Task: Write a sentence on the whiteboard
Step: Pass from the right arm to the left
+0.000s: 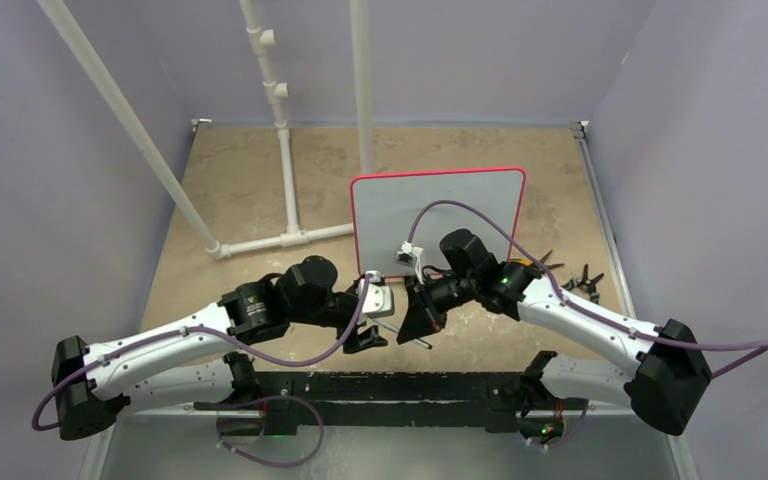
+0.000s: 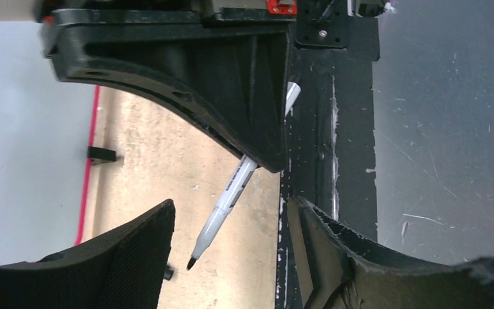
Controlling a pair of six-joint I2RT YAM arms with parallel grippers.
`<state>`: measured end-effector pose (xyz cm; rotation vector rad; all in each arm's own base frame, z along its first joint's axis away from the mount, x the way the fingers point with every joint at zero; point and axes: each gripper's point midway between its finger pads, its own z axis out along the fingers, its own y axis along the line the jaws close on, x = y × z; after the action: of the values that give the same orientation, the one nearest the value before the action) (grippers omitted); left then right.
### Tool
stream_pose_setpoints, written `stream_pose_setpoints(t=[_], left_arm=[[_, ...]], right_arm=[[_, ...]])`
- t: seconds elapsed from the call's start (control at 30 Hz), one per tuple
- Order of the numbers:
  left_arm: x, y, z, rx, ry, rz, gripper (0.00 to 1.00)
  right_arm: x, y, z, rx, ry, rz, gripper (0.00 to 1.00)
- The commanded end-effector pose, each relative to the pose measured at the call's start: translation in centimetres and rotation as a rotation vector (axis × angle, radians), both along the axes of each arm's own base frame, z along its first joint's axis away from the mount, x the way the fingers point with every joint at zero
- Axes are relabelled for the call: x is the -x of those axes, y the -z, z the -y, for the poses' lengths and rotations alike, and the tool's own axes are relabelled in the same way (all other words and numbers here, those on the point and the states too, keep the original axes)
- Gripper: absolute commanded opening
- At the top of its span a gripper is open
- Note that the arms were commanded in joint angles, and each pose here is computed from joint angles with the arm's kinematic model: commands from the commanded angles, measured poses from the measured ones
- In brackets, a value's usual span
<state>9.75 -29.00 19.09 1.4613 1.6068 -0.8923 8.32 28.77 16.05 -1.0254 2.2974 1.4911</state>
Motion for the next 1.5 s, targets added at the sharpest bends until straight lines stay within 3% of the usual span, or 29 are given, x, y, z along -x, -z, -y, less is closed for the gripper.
stream_pose_setpoints(t=[0.0, 0.17, 0.33, 0.57, 0.8, 0.9, 1.1, 1.27, 1.37, 1.47], left_arm=[[0.8, -0.2, 1.3, 0.018, 0.047, 0.014, 0.64], [1.3, 0.3, 2.2, 0.004, 0.061, 0.024, 0.6], [2.0, 0.6, 2.8, 0.015, 0.074, 0.008, 0.47], [2.9, 2.0, 3.0, -0.037, 0.108, -0.013, 0.17], [3.1, 2.7, 2.7, -0.062, 0.114, -0.022, 0.18], [3.3, 3.0, 2.7, -0.074, 0.123, -0.033, 0.28], [3.3, 3.3, 2.9, -0.083, 0.129, -0.029, 0.36], [3.3, 3.0, 2.9, -0.074, 0.128, -0.024, 0.17], [3.4, 2.8, 2.9, -0.066, 0.134, -0.025, 0.01], [3.3, 2.4, 3.0, -0.047, 0.125, -0.023, 0.0]], right_arm=[[0.5, -2.2, -0.5, -0.062, -0.068, 0.03, 0.0], [1.1, -2.4, -0.6, -0.073, -0.098, 0.022, 0.0], [1.4, -2.5, -0.7, -0.079, -0.111, 0.019, 0.0], [1.6, -2.7, -0.7, -0.086, -0.116, 0.026, 0.0], [2.0, -4.0, -0.5, -0.124, -0.138, 0.056, 0.0], [2.1, -4.3, -0.5, -0.135, -0.154, 0.058, 0.0], [2.2, -4.2, -0.4, -0.131, -0.163, 0.058, 0.0], [2.2, -4.0, -0.4, -0.124, -0.161, 0.056, 0.0], [2.0, -3.9, -0.4, -0.12, -0.155, 0.063, 0.0], [1.7, -4.4, -0.5, -0.127, -0.141, 0.079, 0.01]])
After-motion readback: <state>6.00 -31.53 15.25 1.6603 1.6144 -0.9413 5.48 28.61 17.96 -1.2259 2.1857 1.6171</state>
